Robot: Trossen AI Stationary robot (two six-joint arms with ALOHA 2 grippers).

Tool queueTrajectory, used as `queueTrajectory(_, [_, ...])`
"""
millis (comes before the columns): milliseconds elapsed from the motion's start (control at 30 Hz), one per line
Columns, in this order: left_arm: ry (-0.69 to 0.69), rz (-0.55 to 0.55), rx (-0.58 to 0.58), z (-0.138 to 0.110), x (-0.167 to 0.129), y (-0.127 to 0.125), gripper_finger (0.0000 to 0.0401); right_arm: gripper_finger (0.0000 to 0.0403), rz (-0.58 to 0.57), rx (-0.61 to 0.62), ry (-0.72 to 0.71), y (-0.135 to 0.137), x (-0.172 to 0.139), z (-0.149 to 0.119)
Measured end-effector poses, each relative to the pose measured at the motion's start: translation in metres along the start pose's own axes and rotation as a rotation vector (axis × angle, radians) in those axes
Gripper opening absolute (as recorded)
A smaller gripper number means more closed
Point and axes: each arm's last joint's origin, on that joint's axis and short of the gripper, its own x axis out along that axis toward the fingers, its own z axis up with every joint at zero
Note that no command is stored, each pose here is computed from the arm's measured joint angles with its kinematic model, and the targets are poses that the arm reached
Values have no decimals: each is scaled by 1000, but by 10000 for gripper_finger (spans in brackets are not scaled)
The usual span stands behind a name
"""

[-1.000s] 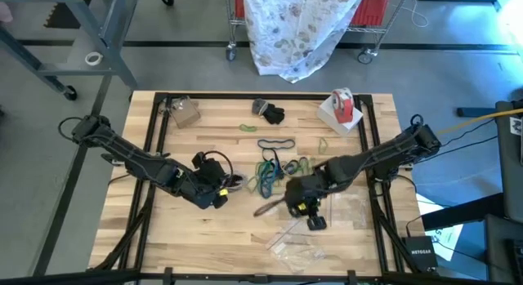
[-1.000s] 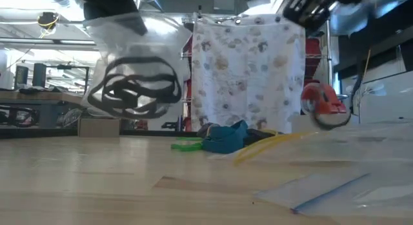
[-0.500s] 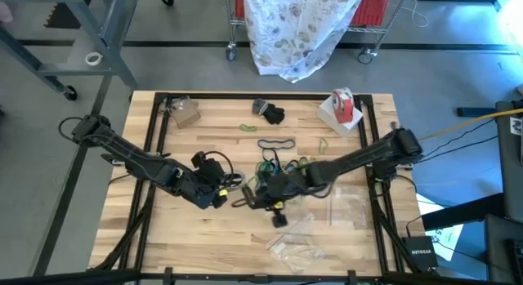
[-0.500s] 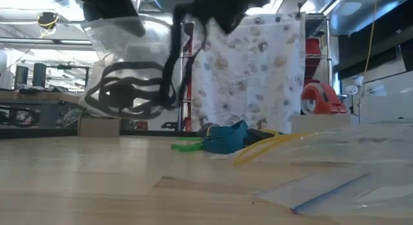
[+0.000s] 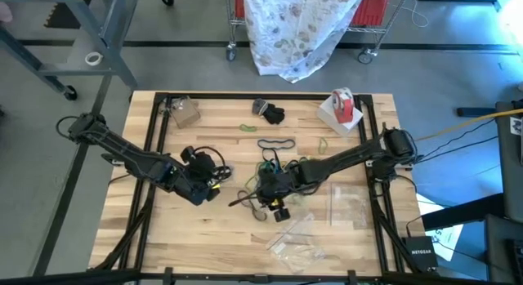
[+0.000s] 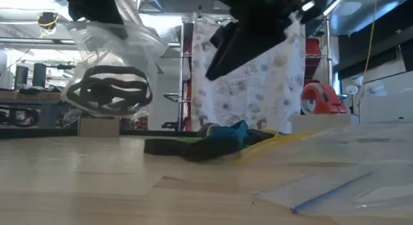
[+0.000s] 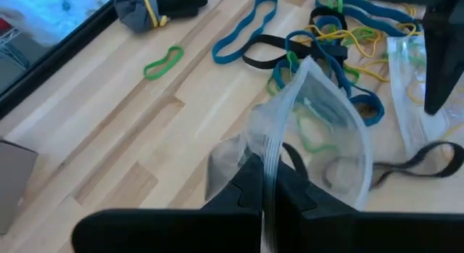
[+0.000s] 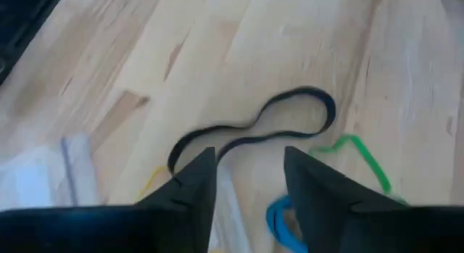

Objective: Sort rubber bands
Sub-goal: Put the black rubber band into the transparent zip bag

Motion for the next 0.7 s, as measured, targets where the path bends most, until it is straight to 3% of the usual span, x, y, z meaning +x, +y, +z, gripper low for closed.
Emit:
queueTrajectory(167, [-1, 0, -24, 0, 0, -1, 0, 174, 1, 13, 31, 0, 2, -3])
queueTrajectory(467, [-3, 1, -34, 1, 1, -1, 0, 173, -25, 392, -40, -7, 52, -9])
queueTrajectory(700, [-12, -11, -24, 2, 1, -2, 0, 173, -59, 577, -13, -13, 72, -19])
